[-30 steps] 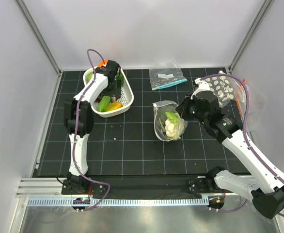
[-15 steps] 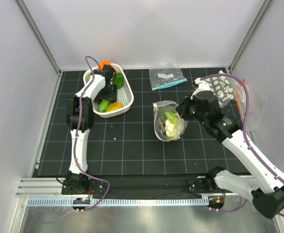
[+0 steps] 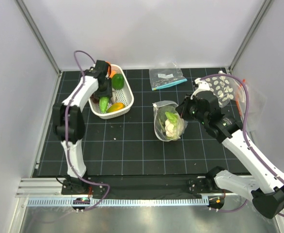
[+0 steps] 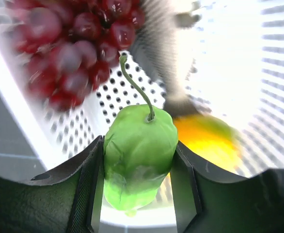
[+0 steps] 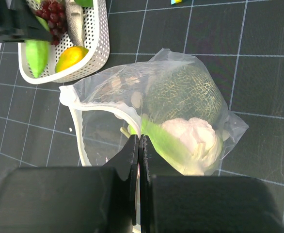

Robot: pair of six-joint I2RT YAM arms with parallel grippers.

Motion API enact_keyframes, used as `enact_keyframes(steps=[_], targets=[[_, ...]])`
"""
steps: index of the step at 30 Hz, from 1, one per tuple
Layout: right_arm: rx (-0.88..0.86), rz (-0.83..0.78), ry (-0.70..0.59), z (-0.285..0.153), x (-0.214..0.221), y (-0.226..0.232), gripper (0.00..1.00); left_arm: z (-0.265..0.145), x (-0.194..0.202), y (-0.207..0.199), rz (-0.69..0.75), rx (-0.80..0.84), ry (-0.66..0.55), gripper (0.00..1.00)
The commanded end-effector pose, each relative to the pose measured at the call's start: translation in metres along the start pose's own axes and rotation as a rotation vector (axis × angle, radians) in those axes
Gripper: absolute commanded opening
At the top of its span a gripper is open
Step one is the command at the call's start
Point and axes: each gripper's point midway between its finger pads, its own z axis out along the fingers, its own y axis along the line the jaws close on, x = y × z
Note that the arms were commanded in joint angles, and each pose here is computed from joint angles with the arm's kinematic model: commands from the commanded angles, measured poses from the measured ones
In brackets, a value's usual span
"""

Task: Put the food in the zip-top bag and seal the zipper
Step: Pick up the fake vegetable from the bin, then place the fake vegetable in the zipper food storage bag.

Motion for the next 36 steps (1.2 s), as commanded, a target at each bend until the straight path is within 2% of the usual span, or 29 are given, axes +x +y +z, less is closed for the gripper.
enact_keyframes(steps=[1, 4, 6, 8, 9, 10, 12, 13, 15, 18, 24, 30, 36], targets=[[-0.029, 0.004, -0.039, 0.0, -0.01, 0.007, 0.01, -0.078, -0.046, -0.024, -0.057, 0.156, -0.28, 0.35], [-0.037, 0.004, -0.035, 0.001, -0.009, 0.009, 0.01, -0.101, -0.05, -0.047, -0.038, 0.269, -0.381, 0.33], [-0.042, 0.003, -0.027, 0.002, -0.009, 0.01, 0.01, -0.104, -0.041, -0.062, -0.01, 0.327, -0.39, 0.3], [-0.05, 0.003, -0.02, 0.004, -0.008, 0.012, 0.01, -0.128, -0.042, -0.085, 0.013, 0.422, -0.46, 0.28], [-0.053, 0.002, -0.016, 0.004, -0.008, 0.013, 0.01, -0.125, -0.026, -0.096, 0.035, 0.449, -0.451, 0.27], [-0.055, 0.004, -0.011, 0.005, -0.007, 0.014, 0.01, -0.147, -0.034, -0.105, 0.04, 0.505, -0.534, 0.27], [-0.061, 0.004, 0.001, 0.007, -0.007, 0.016, 0.01, -0.154, -0.014, -0.125, 0.077, 0.569, -0.552, 0.27], [-0.062, 0.004, 0.006, 0.007, -0.007, 0.017, 0.01, -0.176, -0.018, -0.131, 0.087, 0.611, -0.624, 0.26], [-0.061, 0.013, 0.029, 0.01, -0.003, 0.017, 0.01, -0.187, -0.004, -0.15, 0.137, 0.656, -0.666, 0.22], [-0.073, 0.028, 0.05, 0.01, -0.002, 0.022, 0.01, -0.211, 0.004, -0.16, 0.193, 0.681, -0.751, 0.18], [-0.081, 0.043, 0.109, 0.016, 0.006, 0.026, 0.01, -0.251, 0.021, -0.166, 0.242, 0.743, -0.9, 0.0], [-0.099, 0.05, 0.114, 0.019, 0.003, 0.032, 0.01, -0.29, 0.034, -0.168, 0.284, 0.869, -1.037, 0.0], [-0.178, 0.087, 0.156, 0.019, 0.001, 0.051, 0.01, -0.312, 0.06, -0.194, 0.46, 0.994, -1.104, 0.0]])
